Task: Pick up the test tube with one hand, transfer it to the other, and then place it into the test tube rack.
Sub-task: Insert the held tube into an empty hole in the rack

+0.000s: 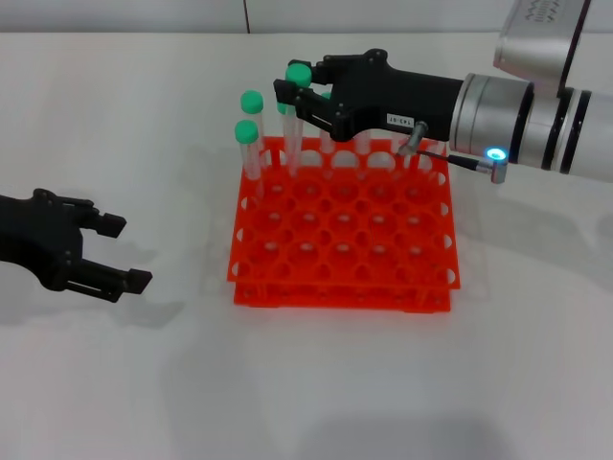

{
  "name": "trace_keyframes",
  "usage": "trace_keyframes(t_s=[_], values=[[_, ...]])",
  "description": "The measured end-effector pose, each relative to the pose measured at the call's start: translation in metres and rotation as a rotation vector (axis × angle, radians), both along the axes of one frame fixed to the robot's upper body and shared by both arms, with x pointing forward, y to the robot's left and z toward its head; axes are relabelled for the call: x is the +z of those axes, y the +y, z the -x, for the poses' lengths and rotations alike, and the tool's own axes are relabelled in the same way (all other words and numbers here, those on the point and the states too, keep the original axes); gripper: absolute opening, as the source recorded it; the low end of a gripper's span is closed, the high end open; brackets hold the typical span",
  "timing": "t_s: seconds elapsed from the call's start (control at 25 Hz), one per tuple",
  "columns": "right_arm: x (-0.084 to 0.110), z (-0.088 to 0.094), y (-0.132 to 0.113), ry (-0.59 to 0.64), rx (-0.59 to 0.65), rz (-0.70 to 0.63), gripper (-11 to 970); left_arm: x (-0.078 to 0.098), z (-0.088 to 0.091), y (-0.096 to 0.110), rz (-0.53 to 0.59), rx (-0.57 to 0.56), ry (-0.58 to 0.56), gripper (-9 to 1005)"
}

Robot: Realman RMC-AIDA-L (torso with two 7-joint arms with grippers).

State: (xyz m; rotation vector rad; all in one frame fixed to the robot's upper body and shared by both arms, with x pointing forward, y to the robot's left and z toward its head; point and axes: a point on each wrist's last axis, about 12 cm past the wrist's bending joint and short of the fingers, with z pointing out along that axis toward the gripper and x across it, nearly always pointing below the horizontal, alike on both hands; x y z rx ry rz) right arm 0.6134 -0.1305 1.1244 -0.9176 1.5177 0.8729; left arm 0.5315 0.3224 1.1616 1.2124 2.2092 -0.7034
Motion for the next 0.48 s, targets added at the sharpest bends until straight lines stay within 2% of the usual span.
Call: trace_keyframes(t_s=[0.48], values=[[0.0010,-0.0010,0.0038,-0.005,-0.018,-0.017,280,-0.0011,0.0001,-0.0010,0.001,-0.003,-0.006,883]])
